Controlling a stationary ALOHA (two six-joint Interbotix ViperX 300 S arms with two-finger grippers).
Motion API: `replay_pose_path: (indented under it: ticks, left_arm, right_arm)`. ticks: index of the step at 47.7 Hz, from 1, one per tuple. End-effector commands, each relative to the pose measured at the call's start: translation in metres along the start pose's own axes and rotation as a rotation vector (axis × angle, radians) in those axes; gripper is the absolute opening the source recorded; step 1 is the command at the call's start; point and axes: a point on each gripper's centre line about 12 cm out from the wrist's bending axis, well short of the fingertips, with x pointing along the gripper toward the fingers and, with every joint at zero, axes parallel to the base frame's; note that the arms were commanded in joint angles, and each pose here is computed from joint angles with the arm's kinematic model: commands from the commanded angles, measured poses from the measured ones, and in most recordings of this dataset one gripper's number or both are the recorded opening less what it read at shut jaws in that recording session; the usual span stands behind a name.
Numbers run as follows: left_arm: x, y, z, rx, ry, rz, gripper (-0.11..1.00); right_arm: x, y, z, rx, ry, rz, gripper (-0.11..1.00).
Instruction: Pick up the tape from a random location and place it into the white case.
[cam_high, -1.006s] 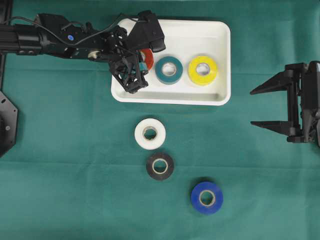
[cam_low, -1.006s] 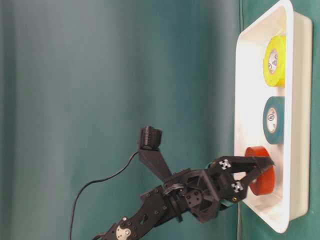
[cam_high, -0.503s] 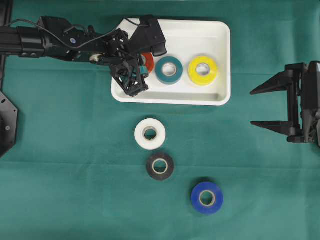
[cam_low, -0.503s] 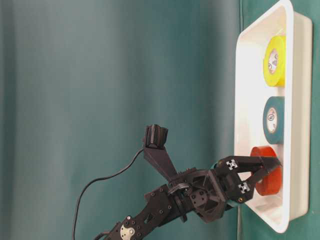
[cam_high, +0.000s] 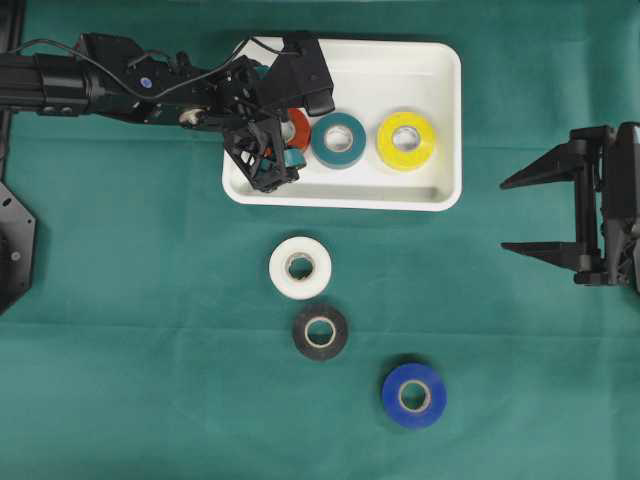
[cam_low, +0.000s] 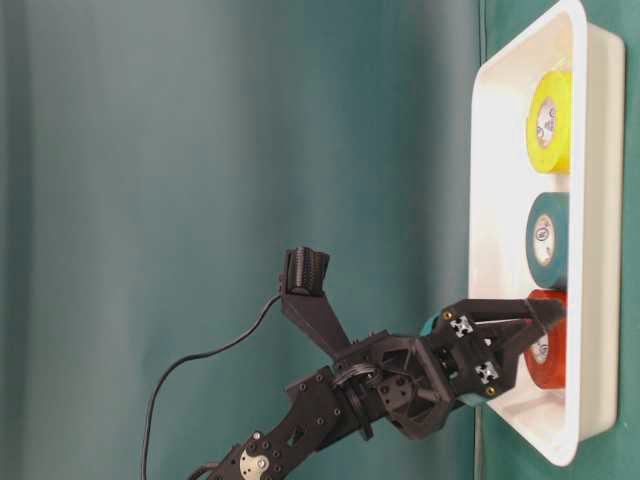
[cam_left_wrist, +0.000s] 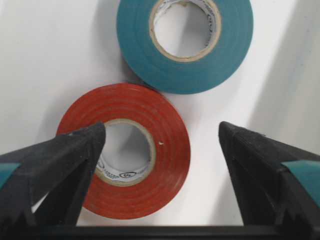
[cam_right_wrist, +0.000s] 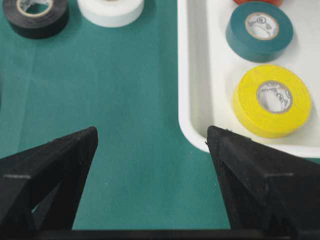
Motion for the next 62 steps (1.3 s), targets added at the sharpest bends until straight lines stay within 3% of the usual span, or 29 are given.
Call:
replay_pose_path:
  ticks: [1,11,29,44,62]
  left_arm:
    - [-0.011,0.001,0.014,0.001,-0.051,0.002,0.95]
    - [-0.030,0.001,0.023,0.001,-0.093,0.004,0.95]
    - [-0.105,0.002,0.043,0.002,-0.215,0.010,0.95]
    - [-0.108,-0.001,0.038,0.005,-0.210,0.004,0.95]
    - [-0.109,-0.053,0.031,0.114,-0.206,-0.080,0.95]
  right_arm:
    - [-0.001,0.001,0.011,-0.006,-0.027,0.003,0.86]
    - [-0.001,0.001,0.011,-0.003,-0.029,0.003,0.86]
    - [-0.001,0.001,0.010,-0.004,-0.023,0.001,0.86]
    - [-0.001,0.000,0.011,-0.003,-0.023,-0.001,0.86]
    - [-0.001,0.001,0.014,0.000,-0.031,0.000,0.86]
